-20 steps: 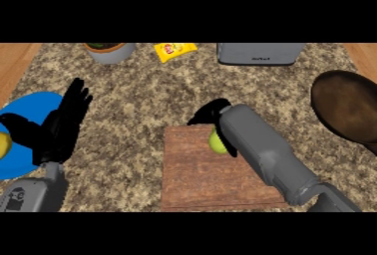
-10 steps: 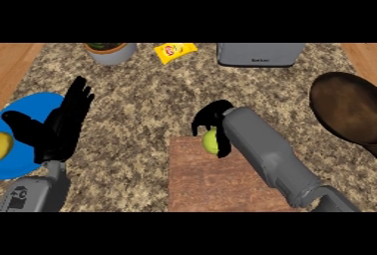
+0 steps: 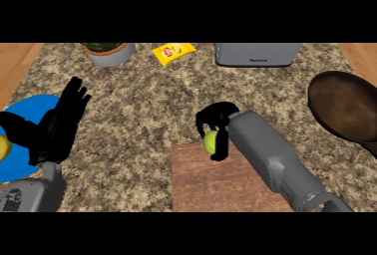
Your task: Pick the pear from the cutting board and place it in the pan
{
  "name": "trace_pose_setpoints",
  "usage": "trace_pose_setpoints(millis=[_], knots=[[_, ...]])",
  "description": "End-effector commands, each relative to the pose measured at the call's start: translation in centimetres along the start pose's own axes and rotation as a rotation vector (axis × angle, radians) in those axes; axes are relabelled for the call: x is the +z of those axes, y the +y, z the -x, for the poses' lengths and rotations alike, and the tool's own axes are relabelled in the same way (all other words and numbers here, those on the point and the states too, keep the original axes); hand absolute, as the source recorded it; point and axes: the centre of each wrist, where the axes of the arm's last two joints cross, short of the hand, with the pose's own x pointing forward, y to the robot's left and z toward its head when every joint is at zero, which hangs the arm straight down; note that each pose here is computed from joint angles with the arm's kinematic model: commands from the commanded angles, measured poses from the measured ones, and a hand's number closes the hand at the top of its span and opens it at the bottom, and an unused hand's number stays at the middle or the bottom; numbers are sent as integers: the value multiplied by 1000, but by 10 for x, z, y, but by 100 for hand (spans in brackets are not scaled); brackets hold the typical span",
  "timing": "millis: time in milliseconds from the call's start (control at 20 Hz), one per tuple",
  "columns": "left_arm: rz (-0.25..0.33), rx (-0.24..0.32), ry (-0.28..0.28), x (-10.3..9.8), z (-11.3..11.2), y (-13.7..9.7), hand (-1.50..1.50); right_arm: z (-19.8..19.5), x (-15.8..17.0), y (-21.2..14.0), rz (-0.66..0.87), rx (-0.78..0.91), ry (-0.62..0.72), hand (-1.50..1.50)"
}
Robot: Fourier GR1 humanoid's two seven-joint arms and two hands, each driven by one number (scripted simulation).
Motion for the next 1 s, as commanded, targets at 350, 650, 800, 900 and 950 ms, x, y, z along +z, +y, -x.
trace_pose_setpoints(millis=[350,650,800,900,950], knots=[[-106,5,38,17,10,30,0,71,70,12,683,-76,463,150],[-112,0,44,19,15,35,0,38,110,-30,1011,86,494,150],[-109,9,54,25,15,32,0,18,143,-46,1090,105,476,150],[-89,8,30,25,13,28,0,22,171,-33,1096,84,543,150],[-83,11,29,18,8,28,0,10,179,-34,1121,65,535,150]])
